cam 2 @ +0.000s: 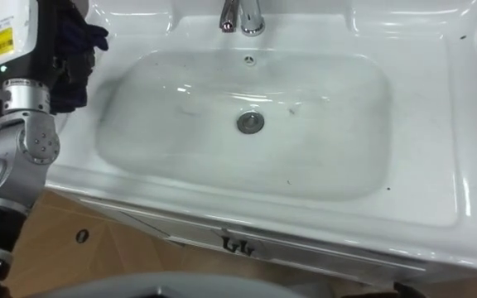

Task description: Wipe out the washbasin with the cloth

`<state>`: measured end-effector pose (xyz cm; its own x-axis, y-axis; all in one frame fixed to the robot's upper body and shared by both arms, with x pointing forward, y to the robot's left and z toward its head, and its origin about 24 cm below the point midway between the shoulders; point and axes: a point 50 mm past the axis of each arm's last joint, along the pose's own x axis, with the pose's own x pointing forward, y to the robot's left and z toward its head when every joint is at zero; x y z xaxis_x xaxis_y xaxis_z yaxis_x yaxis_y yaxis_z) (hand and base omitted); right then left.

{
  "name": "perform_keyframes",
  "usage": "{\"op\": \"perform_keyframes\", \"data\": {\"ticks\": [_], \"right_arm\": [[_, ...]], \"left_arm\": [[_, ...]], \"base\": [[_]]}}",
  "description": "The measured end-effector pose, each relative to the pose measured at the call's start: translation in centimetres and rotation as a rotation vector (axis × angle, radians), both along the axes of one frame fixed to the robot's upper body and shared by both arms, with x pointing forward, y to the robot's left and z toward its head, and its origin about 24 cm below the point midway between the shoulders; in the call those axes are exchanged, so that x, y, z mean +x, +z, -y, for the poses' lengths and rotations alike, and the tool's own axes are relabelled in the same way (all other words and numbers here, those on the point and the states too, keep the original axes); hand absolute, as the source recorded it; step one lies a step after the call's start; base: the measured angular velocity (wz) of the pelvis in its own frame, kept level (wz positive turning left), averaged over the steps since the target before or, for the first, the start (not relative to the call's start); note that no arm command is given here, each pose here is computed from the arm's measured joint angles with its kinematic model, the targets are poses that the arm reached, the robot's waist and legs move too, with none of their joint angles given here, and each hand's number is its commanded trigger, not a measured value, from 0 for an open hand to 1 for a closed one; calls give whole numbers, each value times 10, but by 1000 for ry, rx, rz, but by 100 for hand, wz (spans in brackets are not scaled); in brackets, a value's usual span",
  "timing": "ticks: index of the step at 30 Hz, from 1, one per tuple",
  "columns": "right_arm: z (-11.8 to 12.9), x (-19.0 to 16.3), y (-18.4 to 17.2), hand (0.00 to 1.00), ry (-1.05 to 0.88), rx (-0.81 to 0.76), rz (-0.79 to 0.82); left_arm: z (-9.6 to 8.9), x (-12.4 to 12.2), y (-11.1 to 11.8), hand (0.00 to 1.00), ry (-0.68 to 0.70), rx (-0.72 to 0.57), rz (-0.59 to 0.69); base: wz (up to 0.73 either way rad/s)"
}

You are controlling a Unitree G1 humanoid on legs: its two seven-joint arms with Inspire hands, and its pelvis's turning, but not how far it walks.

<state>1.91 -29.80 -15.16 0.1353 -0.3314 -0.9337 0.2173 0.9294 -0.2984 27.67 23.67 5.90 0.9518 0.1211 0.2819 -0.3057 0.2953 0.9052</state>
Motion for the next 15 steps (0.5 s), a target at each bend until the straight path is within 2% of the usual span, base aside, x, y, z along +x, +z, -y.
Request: {"op": "perform_keyframes", "data": {"ticks": [7,15], "right_arm": [[-1,-5,-1,0,-5,4,-21],[-5,-9,-3,0,-7,15,-38]], "left_arm": [[-1,-1,-1,100,2,1,-6],[-7,-22,-25,100,28,2,-97]], "base": [[-3],[-5]]}}
